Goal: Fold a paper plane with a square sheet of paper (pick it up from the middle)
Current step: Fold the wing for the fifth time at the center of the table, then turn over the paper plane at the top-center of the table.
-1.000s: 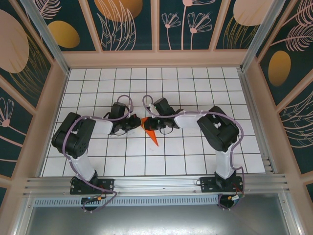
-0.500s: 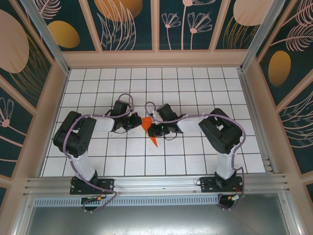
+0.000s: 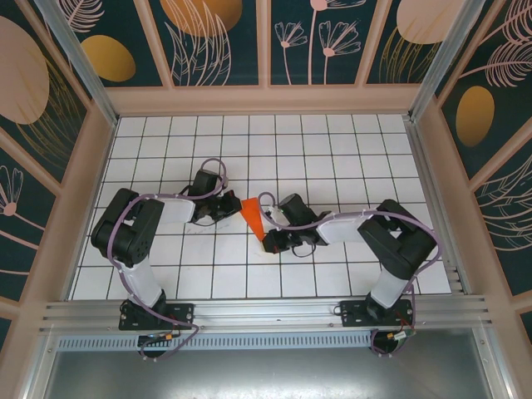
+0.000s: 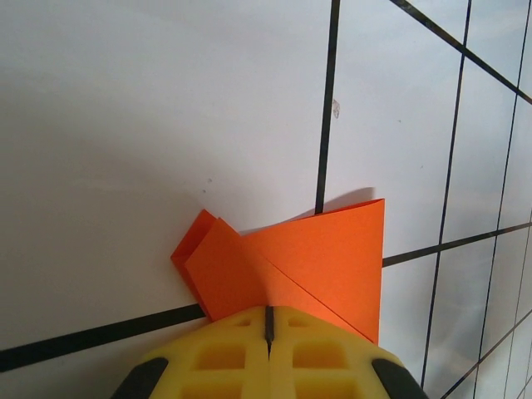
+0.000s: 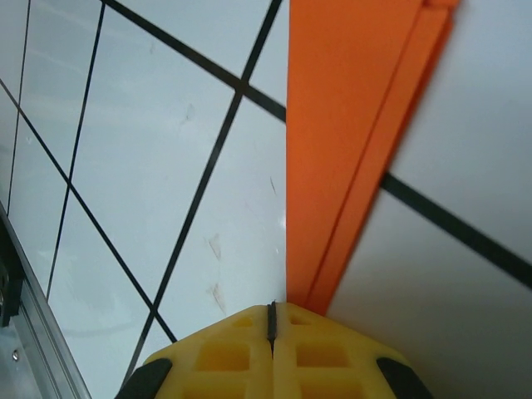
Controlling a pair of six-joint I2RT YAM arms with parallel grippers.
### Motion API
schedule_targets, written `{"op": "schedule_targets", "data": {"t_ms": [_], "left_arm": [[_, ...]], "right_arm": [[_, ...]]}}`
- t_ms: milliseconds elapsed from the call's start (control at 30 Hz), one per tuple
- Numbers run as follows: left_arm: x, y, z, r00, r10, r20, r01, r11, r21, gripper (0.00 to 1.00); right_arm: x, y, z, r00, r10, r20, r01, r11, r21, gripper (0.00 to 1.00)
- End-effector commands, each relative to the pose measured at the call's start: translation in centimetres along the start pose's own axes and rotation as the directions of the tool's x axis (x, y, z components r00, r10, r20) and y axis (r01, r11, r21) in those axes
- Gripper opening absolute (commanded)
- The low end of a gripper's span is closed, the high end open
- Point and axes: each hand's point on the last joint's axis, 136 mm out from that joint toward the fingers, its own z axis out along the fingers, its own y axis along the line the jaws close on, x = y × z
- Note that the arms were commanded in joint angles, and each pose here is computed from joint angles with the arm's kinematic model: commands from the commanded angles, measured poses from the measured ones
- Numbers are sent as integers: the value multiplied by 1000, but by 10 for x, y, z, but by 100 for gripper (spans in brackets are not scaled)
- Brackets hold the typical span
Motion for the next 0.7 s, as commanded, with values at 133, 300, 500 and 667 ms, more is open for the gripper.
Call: {"op": "schedule_targets", "data": {"t_ms": [133,300,500,667], "left_arm": [[-15,16,-4,998,-8,68,17,992,-127,8],[-31,-22,-37,987,14,162,4,994,-113,36],[-22,-35,-54,974,51,222,4,971,-239,60],[-1,-40,-49,967,78,241,15,933,-361,70]], "right_arm": [[-28,11,-31,992,0,130,-11,997,78,0],[-74,7,-73,936,8,352,-66,986,153,28],[-91,-39,-116,851,118,511,-247,950,192,56],[-85,-67,-131,816,151,557,-321,921,222,67]]}}
